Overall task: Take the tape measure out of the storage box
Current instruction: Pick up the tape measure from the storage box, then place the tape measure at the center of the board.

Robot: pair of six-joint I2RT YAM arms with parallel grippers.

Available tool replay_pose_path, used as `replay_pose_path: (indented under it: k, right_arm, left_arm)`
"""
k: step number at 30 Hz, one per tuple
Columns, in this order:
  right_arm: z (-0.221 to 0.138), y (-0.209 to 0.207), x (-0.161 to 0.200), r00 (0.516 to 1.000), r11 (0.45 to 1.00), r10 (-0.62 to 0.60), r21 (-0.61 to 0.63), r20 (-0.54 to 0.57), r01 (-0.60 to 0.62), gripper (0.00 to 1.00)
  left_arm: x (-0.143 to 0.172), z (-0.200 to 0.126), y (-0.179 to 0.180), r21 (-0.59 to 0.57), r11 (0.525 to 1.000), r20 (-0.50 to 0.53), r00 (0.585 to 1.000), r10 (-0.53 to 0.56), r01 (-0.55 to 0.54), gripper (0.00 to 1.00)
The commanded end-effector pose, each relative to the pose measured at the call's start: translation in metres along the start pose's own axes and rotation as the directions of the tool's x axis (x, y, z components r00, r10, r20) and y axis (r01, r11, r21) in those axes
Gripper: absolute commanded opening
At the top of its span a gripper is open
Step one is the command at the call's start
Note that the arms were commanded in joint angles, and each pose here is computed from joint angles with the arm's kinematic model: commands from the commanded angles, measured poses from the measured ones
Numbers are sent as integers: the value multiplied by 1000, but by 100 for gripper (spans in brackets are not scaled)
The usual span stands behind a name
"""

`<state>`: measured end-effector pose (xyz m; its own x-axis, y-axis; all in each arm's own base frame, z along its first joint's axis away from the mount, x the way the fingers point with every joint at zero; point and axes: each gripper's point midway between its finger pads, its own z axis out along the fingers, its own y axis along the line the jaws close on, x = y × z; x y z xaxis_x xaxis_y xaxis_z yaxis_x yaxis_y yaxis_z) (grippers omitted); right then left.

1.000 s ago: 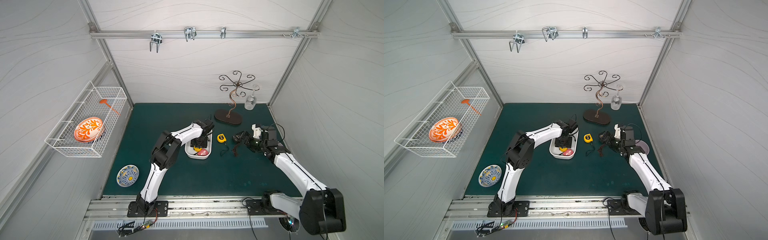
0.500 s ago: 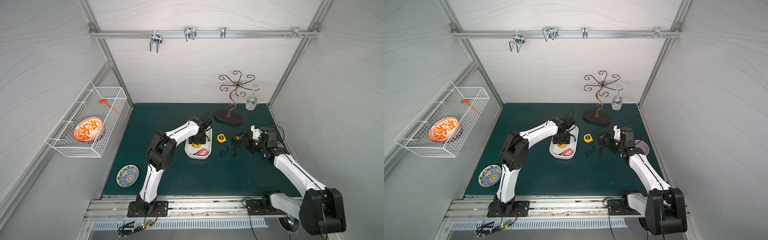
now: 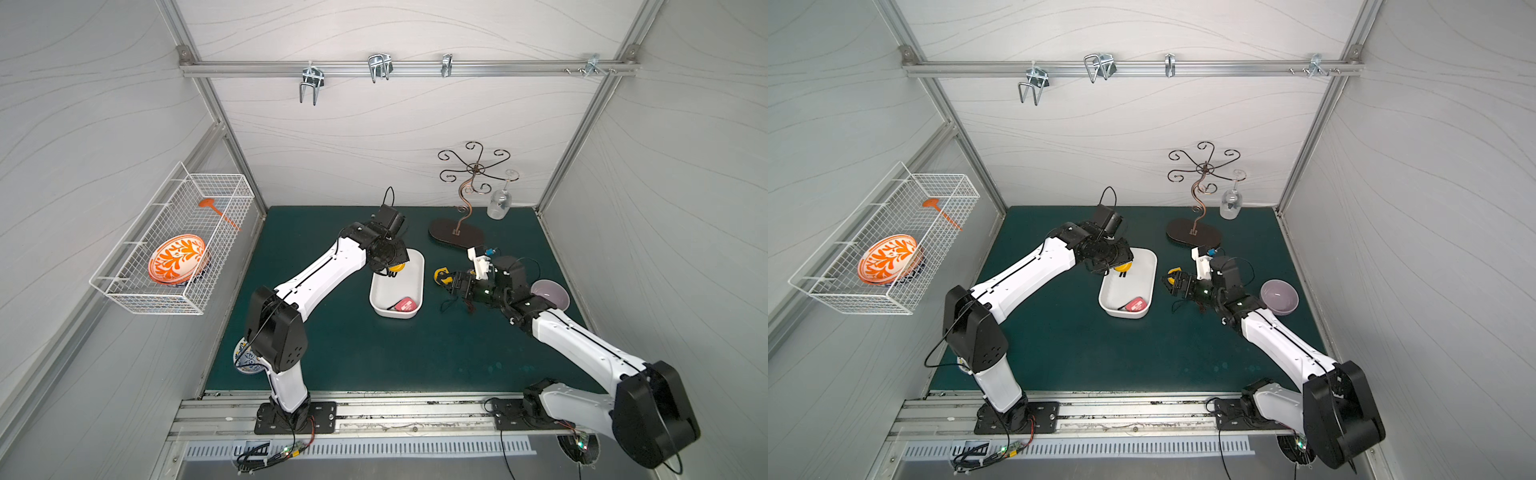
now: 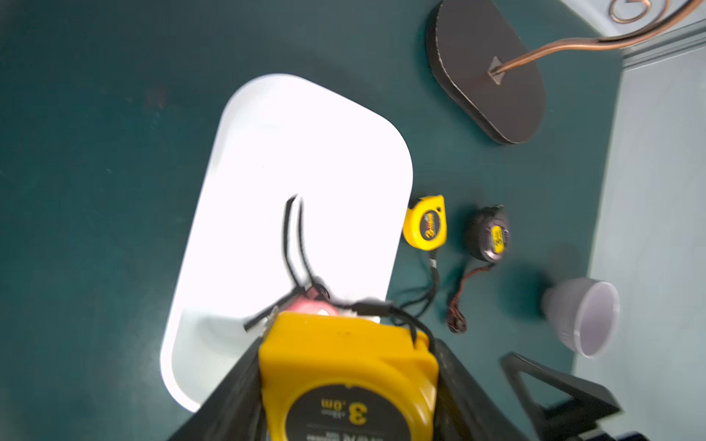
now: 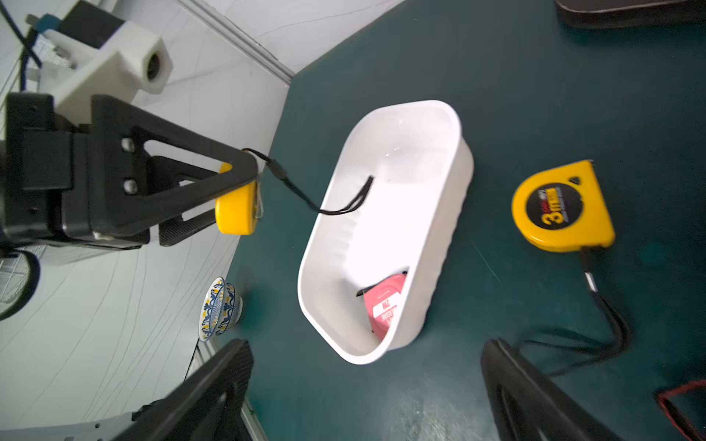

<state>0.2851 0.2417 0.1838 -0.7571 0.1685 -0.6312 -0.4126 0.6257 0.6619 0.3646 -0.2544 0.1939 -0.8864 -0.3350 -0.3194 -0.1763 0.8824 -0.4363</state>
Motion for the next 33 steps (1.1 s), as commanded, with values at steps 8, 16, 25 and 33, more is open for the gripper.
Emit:
replay_pose_path:
  k: [8,16,25,33]
  right_arm:
    - [7,44,-17,983,989,-100,-92,156,115,91]
    - [21,64,-19,972,979,-126,-135,200,155,87]
    - [38,67,-22,970,980,-130,-123,206,158,80]
    - [49,78,-24,967,977,-132,-138,220,165,61]
  left_arm:
    - [1,-23,-33,211,964,-10,986,-166,165,0]
    - [12,-26,-47,263,941,21,974,-224,211,0]
    - [18,-38,-57,310,922,15,968,-250,233,0]
    - [25,-34,-52,307,916,-5,963,-270,259,0]
